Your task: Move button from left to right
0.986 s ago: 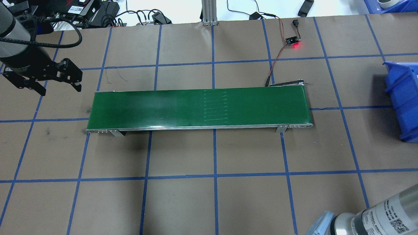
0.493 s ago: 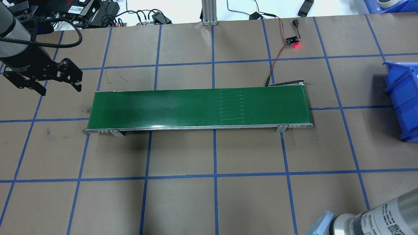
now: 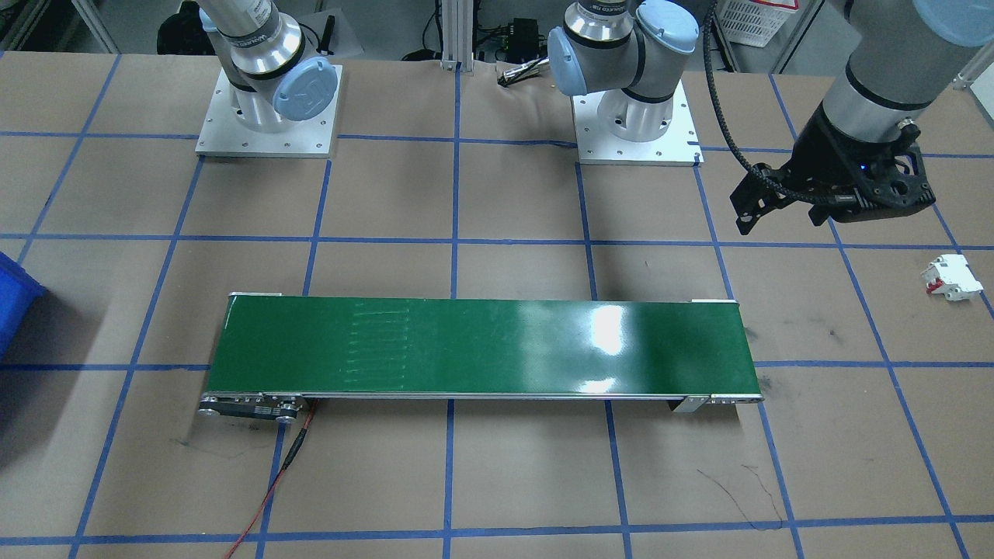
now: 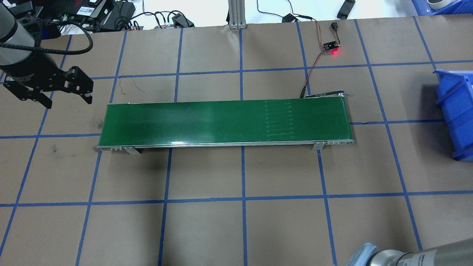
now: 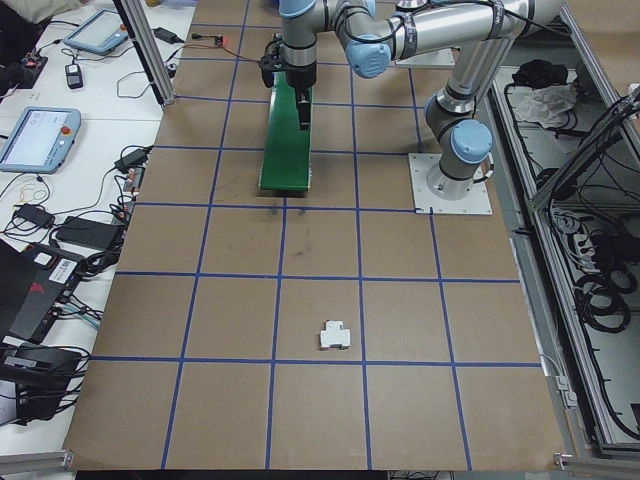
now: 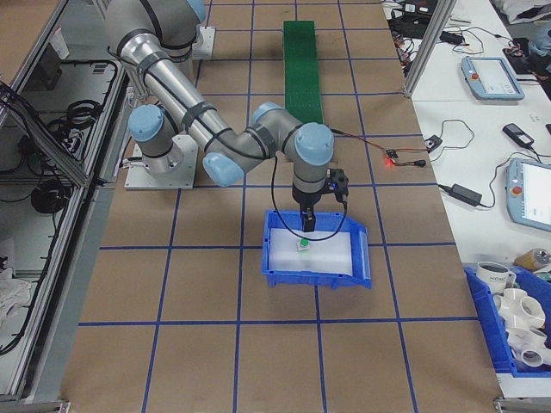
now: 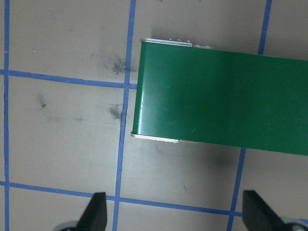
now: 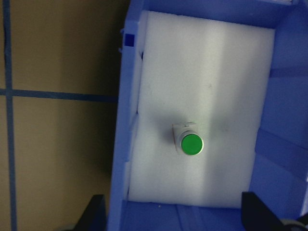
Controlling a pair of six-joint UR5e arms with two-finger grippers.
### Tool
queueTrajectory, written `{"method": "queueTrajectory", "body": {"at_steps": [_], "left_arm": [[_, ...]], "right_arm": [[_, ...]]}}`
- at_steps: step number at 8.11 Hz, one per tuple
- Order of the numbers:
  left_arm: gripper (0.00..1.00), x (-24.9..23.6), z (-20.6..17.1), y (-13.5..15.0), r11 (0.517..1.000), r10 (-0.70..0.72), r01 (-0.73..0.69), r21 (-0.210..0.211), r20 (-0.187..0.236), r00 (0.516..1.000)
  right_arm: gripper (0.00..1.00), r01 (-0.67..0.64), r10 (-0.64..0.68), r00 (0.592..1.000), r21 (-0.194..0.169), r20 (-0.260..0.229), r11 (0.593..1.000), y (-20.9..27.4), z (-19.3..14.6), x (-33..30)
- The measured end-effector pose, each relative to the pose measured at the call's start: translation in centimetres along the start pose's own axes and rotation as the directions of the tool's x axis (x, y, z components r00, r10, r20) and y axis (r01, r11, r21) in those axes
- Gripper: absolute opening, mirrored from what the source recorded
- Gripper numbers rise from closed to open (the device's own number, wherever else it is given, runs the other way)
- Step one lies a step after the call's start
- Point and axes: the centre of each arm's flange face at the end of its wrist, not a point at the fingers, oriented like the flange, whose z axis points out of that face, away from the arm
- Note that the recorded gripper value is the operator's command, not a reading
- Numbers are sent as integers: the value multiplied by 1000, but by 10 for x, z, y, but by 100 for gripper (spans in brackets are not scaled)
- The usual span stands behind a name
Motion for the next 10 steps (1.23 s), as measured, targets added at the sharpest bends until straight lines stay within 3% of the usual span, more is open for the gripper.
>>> {"method": "queueTrajectory", "body": {"at_steps": [3,6,8,10], "left_arm": [[100,0,0,1,1000,0,0,1,0,1000],[100,0,-1,1,1000,1,-1,3,0,1000],[100,0,-2,1,1000,0,0,10,0,1000],[100,-1,-2,0,1000,-1,1,15,1,1000]], "right_arm": [[100,-57,58,998,46,-13,997,-33,-75,-154],[100,-77,78,997,115,-2,990,-47,-113,-301],[100,-39,37,999,138,10,990,-40,-126,-364],[100,-26,25,1000,132,9,991,-38,-125,-380]]}}
